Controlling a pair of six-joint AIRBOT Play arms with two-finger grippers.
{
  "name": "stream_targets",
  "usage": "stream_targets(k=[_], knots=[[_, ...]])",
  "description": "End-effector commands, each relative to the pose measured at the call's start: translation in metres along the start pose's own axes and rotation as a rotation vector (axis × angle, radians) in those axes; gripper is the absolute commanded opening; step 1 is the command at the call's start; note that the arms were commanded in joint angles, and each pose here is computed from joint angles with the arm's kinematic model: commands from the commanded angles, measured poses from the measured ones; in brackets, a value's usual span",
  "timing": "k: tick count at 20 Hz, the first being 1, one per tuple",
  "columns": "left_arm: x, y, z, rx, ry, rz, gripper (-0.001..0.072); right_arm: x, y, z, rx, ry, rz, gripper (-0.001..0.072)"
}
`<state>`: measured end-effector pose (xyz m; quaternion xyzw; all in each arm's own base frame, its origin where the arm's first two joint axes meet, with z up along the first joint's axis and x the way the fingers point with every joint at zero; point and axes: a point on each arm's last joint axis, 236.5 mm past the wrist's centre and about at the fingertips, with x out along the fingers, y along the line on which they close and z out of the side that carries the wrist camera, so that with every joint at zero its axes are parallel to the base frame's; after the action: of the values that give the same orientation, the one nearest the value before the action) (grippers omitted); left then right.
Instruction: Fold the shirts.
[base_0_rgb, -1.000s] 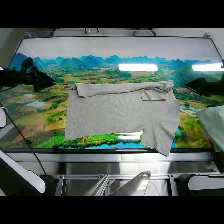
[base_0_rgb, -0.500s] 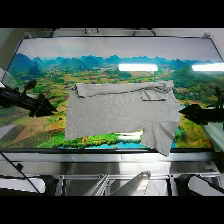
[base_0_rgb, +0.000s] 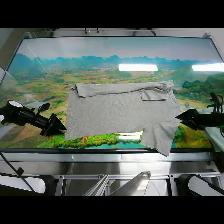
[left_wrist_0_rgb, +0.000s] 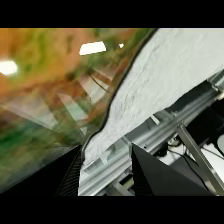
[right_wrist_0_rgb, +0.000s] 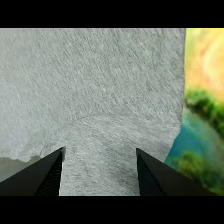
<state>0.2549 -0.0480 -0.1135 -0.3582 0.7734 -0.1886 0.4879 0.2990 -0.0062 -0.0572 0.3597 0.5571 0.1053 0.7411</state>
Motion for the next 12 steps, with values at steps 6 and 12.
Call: stream_targets(k=[6,12], knots=[[0.027,-0.008,0.007,0.053,0.040,0.103,0.0365,0.000,0.004,-0.007,0.004,0.027,0.016,0.0502],[0.031,-0.017,0.019,0.110,0.016,0.142,0.0020,-0.003,-0.029,-0.024,0.083,0.095,-0.125,0.0513]])
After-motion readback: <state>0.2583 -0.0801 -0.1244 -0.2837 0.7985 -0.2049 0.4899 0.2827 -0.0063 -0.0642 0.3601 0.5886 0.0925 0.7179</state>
